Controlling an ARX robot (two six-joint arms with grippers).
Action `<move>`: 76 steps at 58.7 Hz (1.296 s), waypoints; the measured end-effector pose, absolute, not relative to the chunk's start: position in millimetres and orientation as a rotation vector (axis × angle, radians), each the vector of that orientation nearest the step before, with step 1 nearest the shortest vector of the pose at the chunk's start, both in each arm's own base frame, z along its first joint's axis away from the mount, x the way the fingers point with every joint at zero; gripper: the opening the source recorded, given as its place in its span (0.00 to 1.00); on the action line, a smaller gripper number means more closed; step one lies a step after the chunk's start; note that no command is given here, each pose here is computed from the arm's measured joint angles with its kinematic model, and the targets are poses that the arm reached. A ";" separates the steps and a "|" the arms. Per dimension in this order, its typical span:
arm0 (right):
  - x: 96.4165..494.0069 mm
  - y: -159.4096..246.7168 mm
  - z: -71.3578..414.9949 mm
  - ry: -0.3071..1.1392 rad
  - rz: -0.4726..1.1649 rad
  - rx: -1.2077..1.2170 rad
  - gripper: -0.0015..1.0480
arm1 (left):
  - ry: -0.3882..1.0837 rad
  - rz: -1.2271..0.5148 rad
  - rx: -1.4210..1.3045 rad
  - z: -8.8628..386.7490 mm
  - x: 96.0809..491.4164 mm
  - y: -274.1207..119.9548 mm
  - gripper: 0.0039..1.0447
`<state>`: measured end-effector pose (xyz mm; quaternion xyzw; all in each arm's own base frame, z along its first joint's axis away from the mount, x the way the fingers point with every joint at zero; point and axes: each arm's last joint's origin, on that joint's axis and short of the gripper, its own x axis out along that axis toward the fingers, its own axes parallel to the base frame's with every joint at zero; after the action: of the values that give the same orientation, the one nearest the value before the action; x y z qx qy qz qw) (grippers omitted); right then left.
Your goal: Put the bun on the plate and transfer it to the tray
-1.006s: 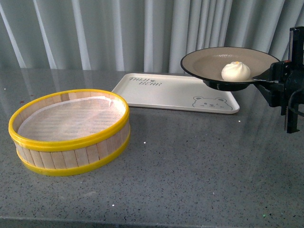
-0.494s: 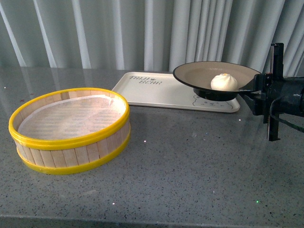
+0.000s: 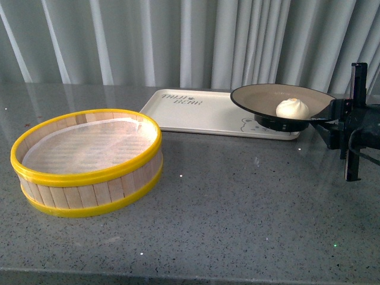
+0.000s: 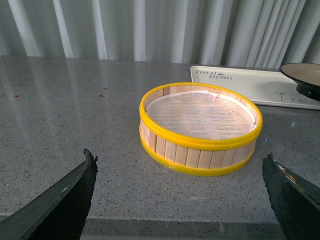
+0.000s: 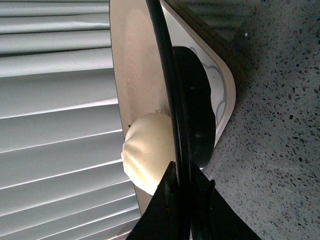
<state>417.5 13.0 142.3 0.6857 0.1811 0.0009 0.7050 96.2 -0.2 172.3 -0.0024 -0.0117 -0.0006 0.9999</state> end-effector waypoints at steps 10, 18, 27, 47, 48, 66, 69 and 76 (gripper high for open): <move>424.7 13.3 144.4 0.403 0.014 1.510 0.03 | -0.023 -0.001 -0.005 172.3 96.2 -0.2 0.94; 432.1 13.6 138.5 0.421 0.012 1.491 0.03 | -0.023 -0.001 -0.005 172.3 96.2 -0.2 0.94; 435.2 13.2 129.7 0.443 0.002 1.486 0.03 | -0.023 -0.001 -0.005 172.3 96.2 -0.2 0.94; 437.1 11.8 132.6 0.432 0.014 1.477 0.03 | -0.023 -0.001 -0.005 172.3 96.2 -0.2 0.94; 437.1 11.5 132.7 0.431 0.015 1.476 0.03 | -0.023 -0.001 -0.005 172.3 96.2 -0.2 0.94; 437.7 6.5 128.7 0.426 0.006 1.464 0.03 | -0.023 -0.001 -0.005 172.3 96.2 -0.2 0.94; 437.8 5.0 126.6 0.430 0.006 1.467 0.03 | -0.023 -0.001 -0.005 172.3 96.2 -0.2 0.94; 437.9 3.2 126.0 0.431 0.006 1.465 0.03 | -0.023 -0.001 -0.005 172.3 96.2 -0.2 0.94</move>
<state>437.9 3.2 126.0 0.6634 0.1953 0.0029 0.7224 96.2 -0.2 172.3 -0.0024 -0.0117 -0.0006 0.9999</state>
